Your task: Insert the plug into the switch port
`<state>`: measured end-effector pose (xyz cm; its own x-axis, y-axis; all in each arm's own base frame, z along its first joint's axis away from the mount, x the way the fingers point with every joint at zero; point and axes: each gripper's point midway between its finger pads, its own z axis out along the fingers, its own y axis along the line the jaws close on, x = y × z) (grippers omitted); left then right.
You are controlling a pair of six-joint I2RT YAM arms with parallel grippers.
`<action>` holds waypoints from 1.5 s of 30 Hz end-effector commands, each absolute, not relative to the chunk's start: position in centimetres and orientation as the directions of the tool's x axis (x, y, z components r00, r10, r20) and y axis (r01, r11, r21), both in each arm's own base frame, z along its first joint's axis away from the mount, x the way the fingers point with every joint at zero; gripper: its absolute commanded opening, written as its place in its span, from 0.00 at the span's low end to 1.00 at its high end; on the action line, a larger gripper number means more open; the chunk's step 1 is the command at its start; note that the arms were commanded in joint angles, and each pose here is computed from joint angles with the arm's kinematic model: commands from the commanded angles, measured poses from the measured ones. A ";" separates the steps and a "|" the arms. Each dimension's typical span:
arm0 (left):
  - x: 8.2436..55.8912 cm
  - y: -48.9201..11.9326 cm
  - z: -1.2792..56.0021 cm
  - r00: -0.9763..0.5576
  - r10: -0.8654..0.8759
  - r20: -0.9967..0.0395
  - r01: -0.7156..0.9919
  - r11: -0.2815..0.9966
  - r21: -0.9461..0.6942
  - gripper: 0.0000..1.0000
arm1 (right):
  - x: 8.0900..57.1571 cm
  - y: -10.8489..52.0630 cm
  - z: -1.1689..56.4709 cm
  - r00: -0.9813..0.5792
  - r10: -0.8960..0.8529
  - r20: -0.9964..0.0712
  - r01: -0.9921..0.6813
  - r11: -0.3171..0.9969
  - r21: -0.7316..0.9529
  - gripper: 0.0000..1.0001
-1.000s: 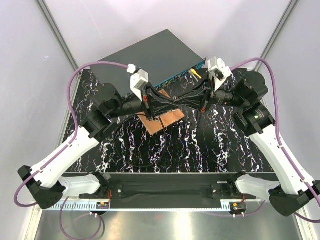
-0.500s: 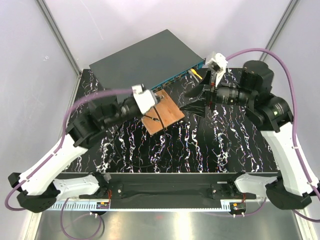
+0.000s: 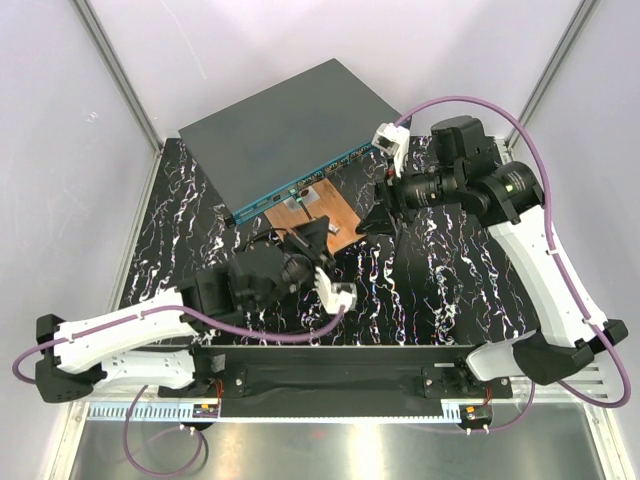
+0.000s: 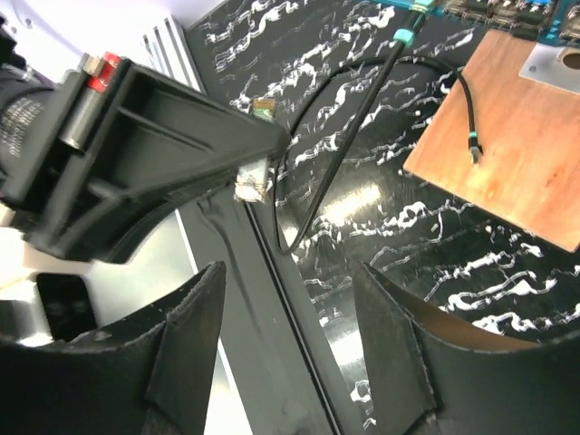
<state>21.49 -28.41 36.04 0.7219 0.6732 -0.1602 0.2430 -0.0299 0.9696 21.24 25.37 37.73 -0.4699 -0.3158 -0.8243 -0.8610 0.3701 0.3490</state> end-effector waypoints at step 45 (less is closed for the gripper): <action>19.9 -28.7 39.1 0.704 0.709 -0.029 0.084 -0.043 0.996 0.54 | 20.4 27.1 37.7 -0.129 -0.490 -0.862 -0.932 0.357 -0.064 0.00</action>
<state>19.88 -30.64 36.49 0.7244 0.6842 0.0842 0.0370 -0.1606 0.9863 20.45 28.03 35.57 -0.2092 -0.5255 -0.8247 -0.9352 0.3538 0.0119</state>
